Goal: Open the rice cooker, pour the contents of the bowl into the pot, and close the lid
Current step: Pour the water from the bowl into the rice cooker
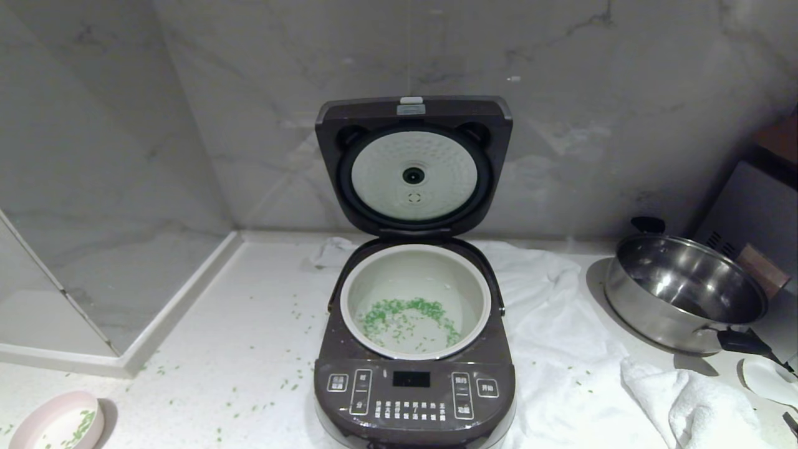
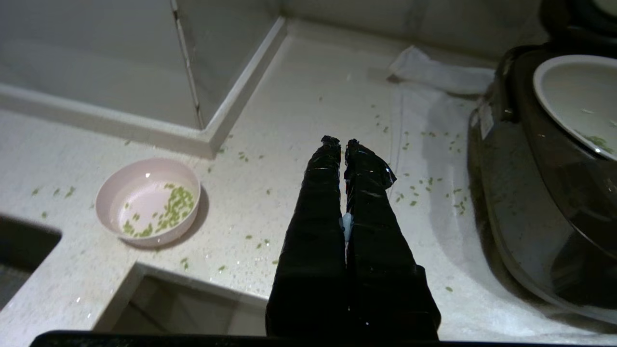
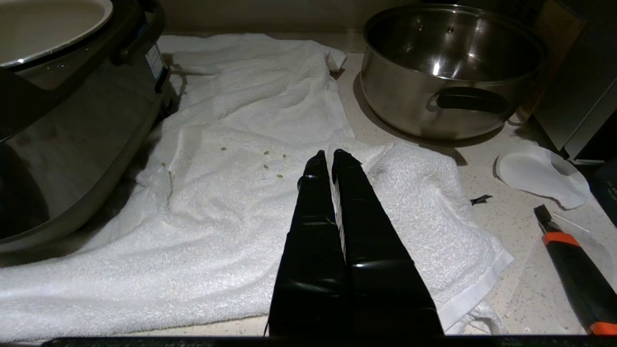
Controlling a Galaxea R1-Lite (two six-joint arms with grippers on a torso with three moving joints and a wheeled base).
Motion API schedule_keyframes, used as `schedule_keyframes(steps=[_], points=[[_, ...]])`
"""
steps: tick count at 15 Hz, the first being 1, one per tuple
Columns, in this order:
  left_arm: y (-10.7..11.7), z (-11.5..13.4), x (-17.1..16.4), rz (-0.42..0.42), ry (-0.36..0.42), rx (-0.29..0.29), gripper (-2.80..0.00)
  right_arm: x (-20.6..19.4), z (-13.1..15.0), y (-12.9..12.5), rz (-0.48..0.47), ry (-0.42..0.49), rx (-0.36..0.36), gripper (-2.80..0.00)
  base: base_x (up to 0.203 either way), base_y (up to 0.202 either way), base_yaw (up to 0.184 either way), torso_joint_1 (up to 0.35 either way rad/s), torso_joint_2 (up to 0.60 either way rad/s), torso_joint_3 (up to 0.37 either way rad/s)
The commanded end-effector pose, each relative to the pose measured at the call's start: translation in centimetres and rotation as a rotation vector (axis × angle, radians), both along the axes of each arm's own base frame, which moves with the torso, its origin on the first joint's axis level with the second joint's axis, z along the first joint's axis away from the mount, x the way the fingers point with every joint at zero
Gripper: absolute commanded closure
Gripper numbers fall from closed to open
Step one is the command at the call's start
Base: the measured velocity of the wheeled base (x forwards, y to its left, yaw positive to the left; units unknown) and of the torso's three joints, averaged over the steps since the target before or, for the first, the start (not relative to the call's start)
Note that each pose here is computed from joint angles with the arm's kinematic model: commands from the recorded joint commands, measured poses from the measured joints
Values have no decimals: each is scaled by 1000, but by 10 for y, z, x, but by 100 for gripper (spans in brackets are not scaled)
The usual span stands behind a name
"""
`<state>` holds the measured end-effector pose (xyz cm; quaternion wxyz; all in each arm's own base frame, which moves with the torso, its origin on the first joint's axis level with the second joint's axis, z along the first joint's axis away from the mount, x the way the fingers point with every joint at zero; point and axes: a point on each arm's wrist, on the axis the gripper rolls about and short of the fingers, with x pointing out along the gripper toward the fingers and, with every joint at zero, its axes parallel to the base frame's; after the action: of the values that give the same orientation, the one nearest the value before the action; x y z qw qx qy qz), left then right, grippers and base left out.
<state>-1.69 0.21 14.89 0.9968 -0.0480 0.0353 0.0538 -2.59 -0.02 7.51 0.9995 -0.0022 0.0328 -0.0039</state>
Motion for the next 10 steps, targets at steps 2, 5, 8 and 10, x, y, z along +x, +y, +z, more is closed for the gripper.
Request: schedule_keyframes(steps=[2,5,8,10], points=[[4,37,71,110,363,-38,0,0,0,0,0,0,0,0,0,0,0,0,0,0],[19,38,131,243,629,-63,0,0,0,0,0,0,0,0,0,0,0,0,0,0],[52,26,162,318,826,-112,0,0,0,0,0,0,0,0,0,0,0,0,0,0],[70,19,161,311,893,-163,0,0,0,0,0,0,0,0,0,0,0,0,0,0]])
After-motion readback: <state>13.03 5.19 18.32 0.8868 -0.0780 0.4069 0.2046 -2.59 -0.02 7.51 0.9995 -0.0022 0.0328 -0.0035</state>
